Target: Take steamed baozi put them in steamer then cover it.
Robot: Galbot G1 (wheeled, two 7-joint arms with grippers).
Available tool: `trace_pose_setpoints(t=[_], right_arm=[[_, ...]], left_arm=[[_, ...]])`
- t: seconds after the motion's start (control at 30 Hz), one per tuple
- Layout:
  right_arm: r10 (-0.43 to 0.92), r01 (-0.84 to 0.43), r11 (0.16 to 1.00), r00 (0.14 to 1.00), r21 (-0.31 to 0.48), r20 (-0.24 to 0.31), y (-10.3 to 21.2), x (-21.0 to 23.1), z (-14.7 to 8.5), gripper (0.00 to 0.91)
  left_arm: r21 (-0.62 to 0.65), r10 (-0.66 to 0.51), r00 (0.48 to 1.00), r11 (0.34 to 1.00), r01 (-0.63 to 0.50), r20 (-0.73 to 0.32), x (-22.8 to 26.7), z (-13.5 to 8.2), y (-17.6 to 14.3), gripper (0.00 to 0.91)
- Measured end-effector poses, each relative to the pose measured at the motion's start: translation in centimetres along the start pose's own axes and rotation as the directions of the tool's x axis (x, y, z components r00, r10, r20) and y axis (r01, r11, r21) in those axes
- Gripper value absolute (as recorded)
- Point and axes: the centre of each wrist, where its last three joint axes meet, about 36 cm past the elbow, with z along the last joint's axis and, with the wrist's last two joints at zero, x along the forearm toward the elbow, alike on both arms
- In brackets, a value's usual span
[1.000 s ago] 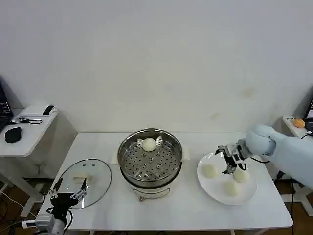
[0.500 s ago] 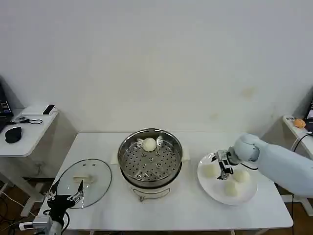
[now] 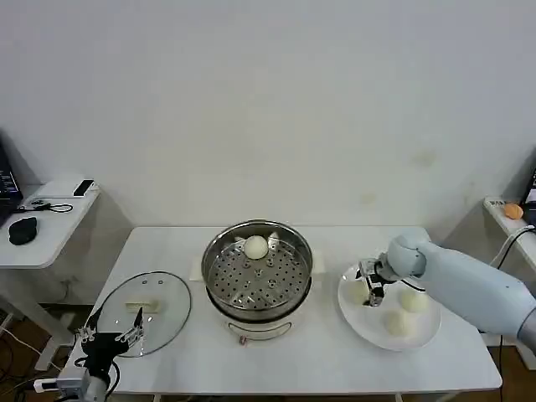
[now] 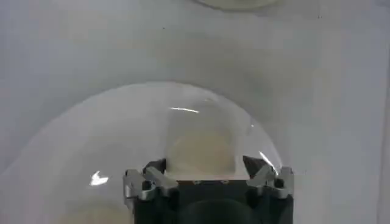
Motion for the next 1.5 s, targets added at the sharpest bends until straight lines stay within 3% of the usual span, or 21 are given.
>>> trace_pose_setpoints(t=[0.37,0.6,0.8,0.93,1.17,1.5], right_arm=[[0.002,-0.002,1.0,1.0,-0.004,-0.007,-0.7,2.0,0.4,0.564],[0.055,-0.055,0.998,0.998,-0.007,0.0,-2.0,6.4,0.8,0.574],[0.119,-0.119,0.993,0.992,-0.002,0.043,-3.9,11.1,-0.9,0.574],[0.162,-0.163,0.987,0.983,-0.002,0.083,-5.5,14.6,-3.0,0.574],[0.196,-0.202,0.979,0.966,0.025,0.169,-7.2,19.1,-9.0,0.584],[0.142,-0.157,0.987,0.951,0.033,0.276,-7.8,19.8,-18.4,0.584]], left_arm=[[-0.001,0.001,1.0,1.0,-0.001,-0.003,0.1,-0.1,0.0,0.907],[-0.001,0.001,1.0,1.0,-0.001,0.0,0.1,-0.2,0.0,0.907],[0.002,0.003,1.0,1.0,-0.003,0.007,0.1,-0.4,-0.1,0.907],[0.001,0.005,1.0,1.0,-0.005,0.01,0.3,-0.5,-0.2,0.907],[-0.002,0.001,1.0,1.0,-0.001,0.018,0.2,-0.8,0.0,0.907],[-0.009,-0.007,1.0,1.0,0.007,0.025,0.2,-1.0,0.3,0.907]])
